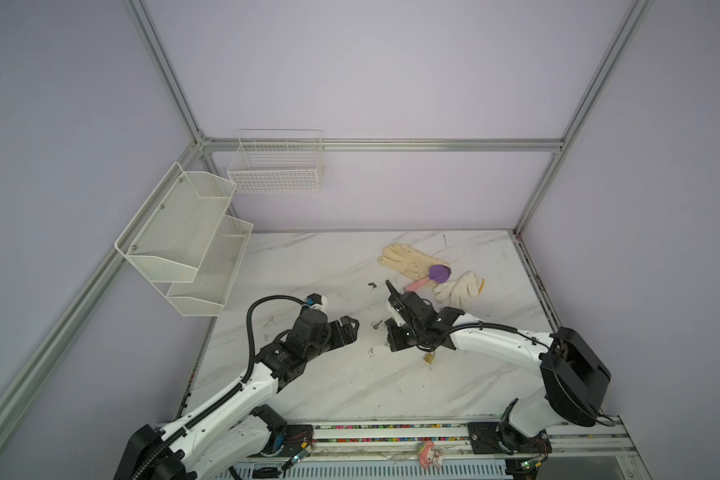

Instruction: Unlock with the key

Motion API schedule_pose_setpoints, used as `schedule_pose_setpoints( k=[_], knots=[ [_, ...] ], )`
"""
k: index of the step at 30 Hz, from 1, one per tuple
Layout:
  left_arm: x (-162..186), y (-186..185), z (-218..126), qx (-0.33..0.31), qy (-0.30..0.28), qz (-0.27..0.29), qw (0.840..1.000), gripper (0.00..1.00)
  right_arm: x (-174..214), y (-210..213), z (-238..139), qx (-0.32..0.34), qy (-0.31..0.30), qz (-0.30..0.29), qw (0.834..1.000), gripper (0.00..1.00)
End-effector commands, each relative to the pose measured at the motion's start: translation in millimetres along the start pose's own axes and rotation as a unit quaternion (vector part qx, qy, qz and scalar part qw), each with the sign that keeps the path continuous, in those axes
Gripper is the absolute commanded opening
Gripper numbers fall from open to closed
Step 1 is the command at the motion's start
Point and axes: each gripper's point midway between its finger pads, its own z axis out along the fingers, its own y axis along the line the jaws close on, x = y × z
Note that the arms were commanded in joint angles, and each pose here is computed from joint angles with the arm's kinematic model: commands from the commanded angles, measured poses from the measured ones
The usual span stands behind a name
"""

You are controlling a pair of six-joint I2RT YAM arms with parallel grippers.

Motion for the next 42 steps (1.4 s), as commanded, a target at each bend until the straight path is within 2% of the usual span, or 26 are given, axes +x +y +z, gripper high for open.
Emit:
schedule_pose_setpoints(
  k=[1, 10, 15, 17, 19, 24, 35, 42],
  knots=[
    [-36.2, -39.1, -17.1, 0.051, -0.058, 0.09, 0.993, 0.82, -15.1, 17.8, -16.0, -0.026, -0.02, 0.016, 0.999, 0.0],
    [-35.1, -72.0, -19.6, 0.126, -0.106, 0.246, 0.955, 0.59, -38.5, 34.5, -39.6, -0.052, -0.046, 0.044, 0.997, 0.0],
    [-27.2, -90.2, -24.0, 0.179, -0.123, 0.316, 0.924, 0.59, -51.4, 37.5, -57.1, -0.06, -0.061, 0.049, 0.995, 0.0],
    [-26.8, -92.1, -26.3, 0.182, -0.122, 0.326, 0.92, 0.58, -56.7, 36.6, -65.4, -0.06, -0.067, 0.052, 0.995, 0.0],
    [-23.7, -94.1, -28.5, 0.19, -0.125, 0.351, 0.908, 0.57, -61.6, 36.9, -72.5, -0.063, -0.068, 0.053, 0.994, 0.0],
    [-16.6, -94.8, -25.1, 0.196, -0.112, 0.377, 0.899, 0.54, -73.5, 39.0, -86.3, -0.064, -0.079, 0.049, 0.994, 0.0],
    [-23.5, -122.9, -6.8, 0.205, -0.107, 0.429, 0.873, 0.54, -84.0, 49.0, -98.1, -0.074, -0.083, 0.036, 0.993, 0.0],
    [-37.2, -138.2, 0.2, 0.211, -0.134, 0.427, 0.869, 0.46, -84.0, 49.0, -99.1, -0.074, -0.084, 0.036, 0.993, 0.0]
  ],
)
